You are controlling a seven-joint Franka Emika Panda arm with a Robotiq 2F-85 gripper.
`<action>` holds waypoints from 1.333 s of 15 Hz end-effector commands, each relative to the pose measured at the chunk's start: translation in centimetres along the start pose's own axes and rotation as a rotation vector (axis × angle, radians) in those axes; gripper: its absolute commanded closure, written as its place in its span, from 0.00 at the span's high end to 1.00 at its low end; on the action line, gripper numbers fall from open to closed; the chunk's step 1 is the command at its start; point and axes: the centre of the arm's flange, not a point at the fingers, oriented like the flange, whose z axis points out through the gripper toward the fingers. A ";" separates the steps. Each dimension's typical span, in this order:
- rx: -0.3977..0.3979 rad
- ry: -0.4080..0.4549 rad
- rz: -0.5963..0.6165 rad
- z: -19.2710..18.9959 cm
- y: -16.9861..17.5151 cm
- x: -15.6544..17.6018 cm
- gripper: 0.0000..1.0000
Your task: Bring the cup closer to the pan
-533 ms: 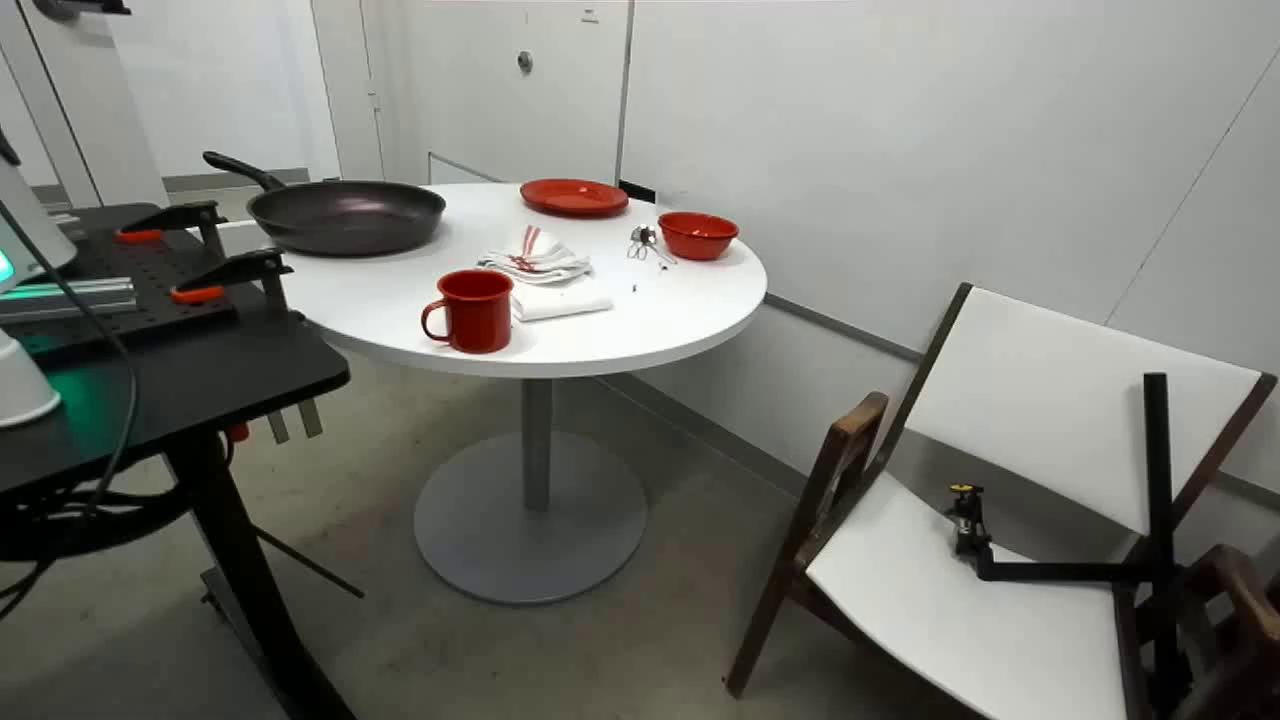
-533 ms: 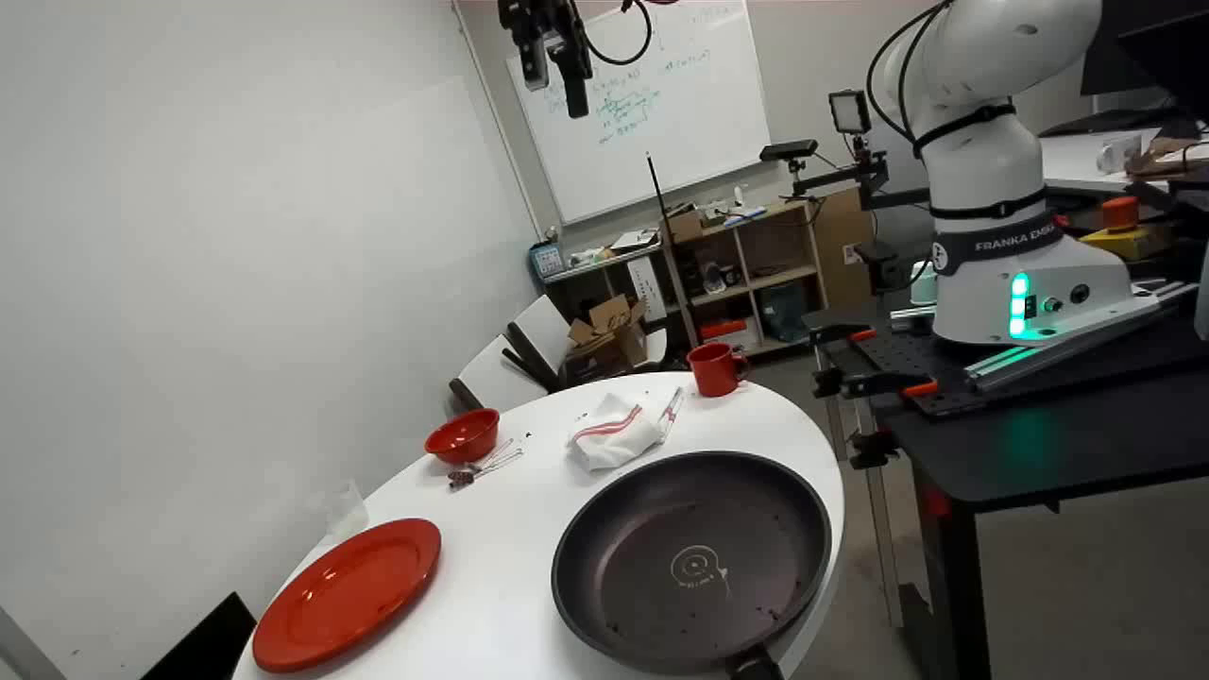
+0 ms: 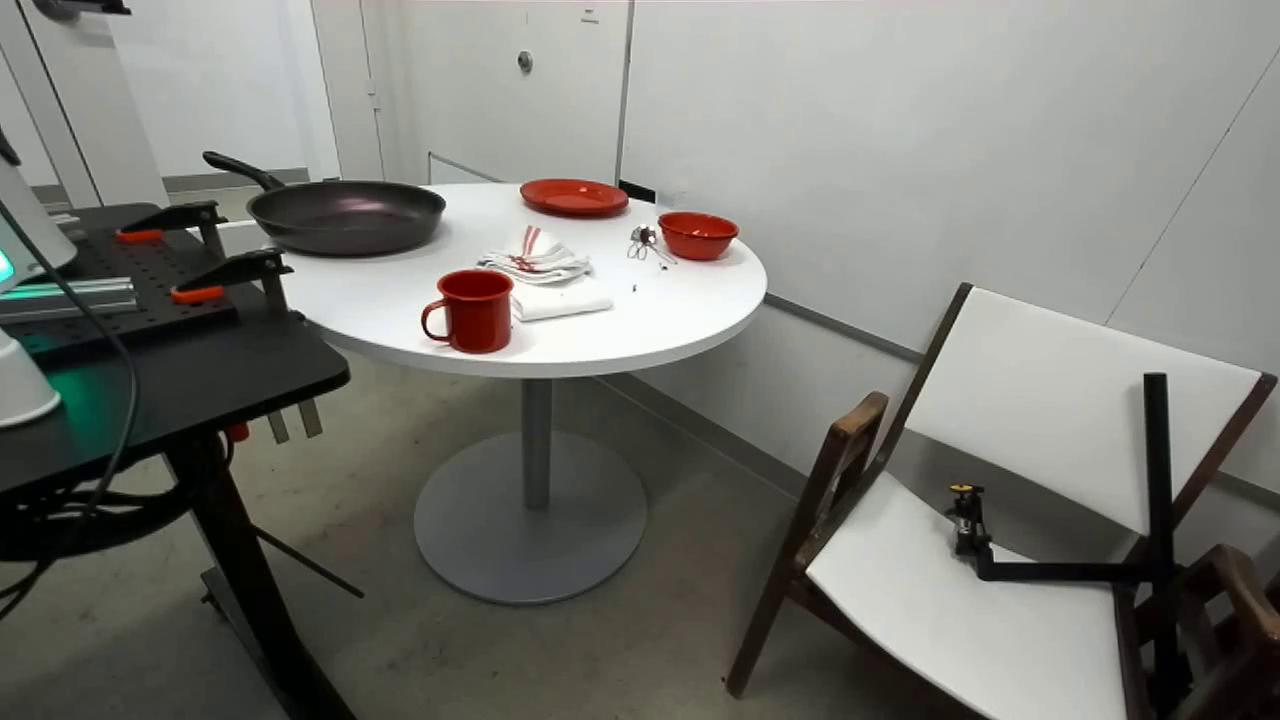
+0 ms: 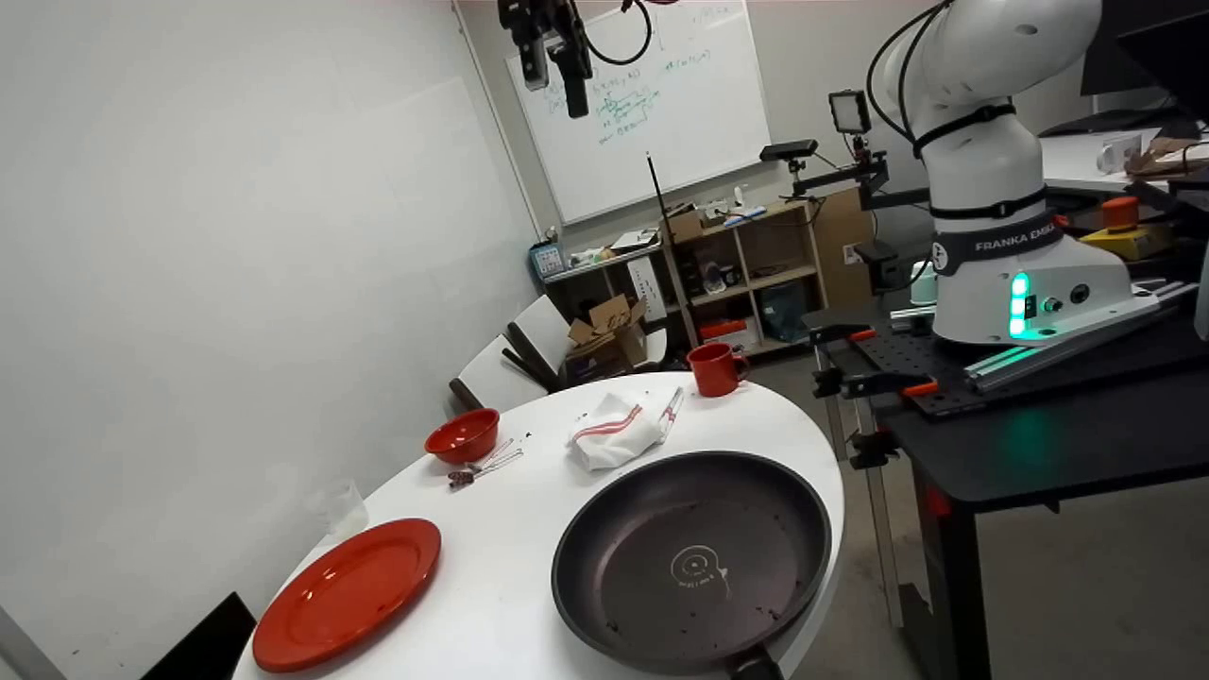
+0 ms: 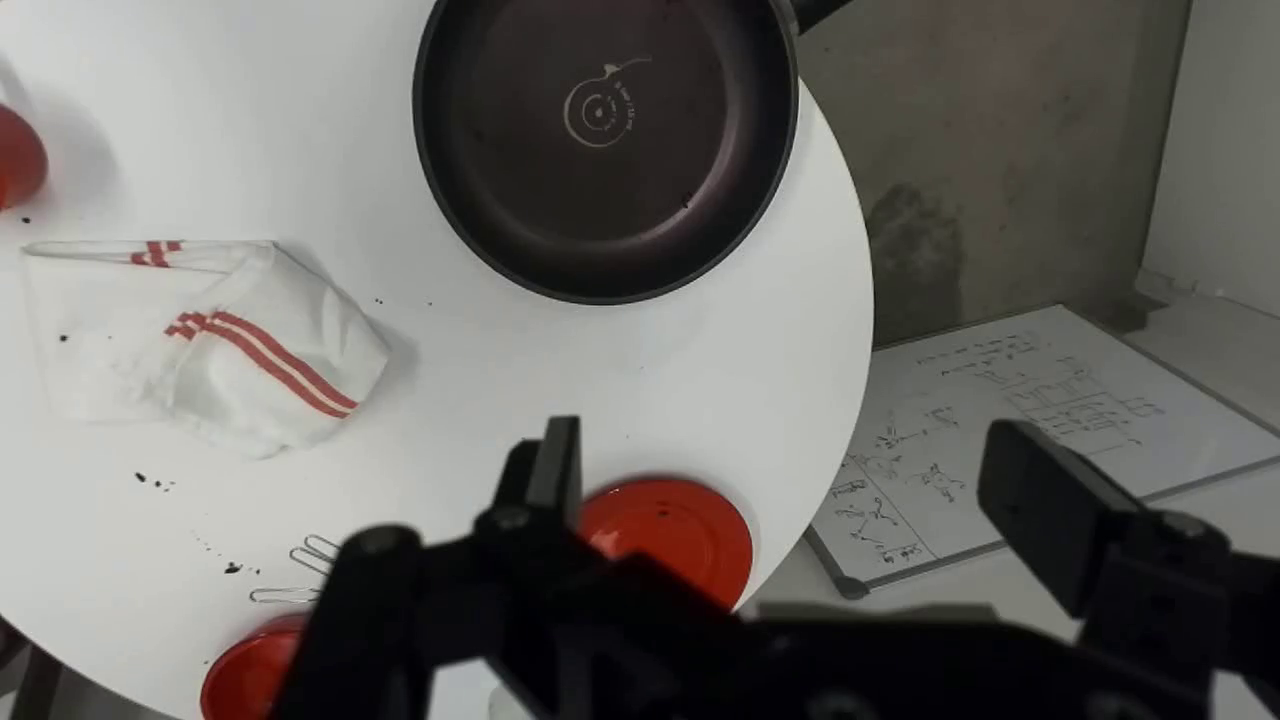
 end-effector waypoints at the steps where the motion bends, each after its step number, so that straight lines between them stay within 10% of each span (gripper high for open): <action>1: 0.000 0.000 0.000 0.0 0.0 0.0 1.00; 20: -0.146 -0.108 0.334 16.1 16.3 2.7 1.00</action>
